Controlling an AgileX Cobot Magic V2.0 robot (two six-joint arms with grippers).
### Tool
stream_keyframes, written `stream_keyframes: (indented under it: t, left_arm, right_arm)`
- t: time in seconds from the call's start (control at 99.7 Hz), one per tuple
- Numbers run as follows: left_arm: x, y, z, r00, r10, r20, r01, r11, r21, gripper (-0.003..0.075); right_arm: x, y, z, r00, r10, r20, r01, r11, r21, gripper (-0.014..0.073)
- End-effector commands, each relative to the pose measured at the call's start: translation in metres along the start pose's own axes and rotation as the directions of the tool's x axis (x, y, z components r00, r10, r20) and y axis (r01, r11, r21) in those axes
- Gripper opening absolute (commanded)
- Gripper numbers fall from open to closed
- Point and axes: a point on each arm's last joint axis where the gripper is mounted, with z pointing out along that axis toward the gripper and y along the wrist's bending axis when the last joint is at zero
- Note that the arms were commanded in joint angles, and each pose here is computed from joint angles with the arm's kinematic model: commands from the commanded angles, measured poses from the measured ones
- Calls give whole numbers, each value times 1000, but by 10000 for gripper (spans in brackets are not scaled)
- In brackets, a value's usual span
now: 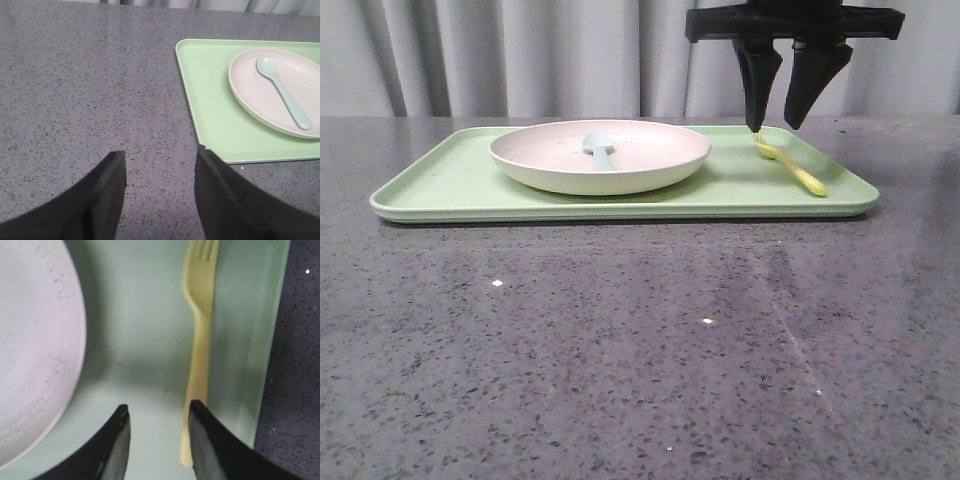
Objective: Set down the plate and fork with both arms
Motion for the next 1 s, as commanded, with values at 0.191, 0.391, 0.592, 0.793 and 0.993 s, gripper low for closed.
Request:
stream_keyframes:
  t: [0.191, 0.391, 0.592, 0.793, 0.993]
  left_arm:
    - [-13, -2, -6, 995, -13, 97, 12, 1000, 7, 322]
    - [-14, -2, -6, 994, -13, 107, 12, 1000, 7, 322]
    - [-15, -2, -6, 993, -13, 120, 12, 1000, 7, 321]
    - [-15, -2, -6, 993, -13, 120, 12, 1000, 7, 321]
    - [-16, -2, -6, 992, -13, 122, 12, 1000, 7, 321]
  right_arm:
    - [2, -6, -36, 999, 1, 54, -1, 1000, -2, 311]
    - [4, -7, -47, 996, 7, 85, -6, 1000, -11, 311]
    - [17, -9, -70, 985, 13, 171, -6, 999, -40, 311]
    - [42, -17, -97, 963, 19, 270, 0, 998, -70, 311]
    - [79, -27, -114, 939, 23, 344, 8, 996, -91, 311]
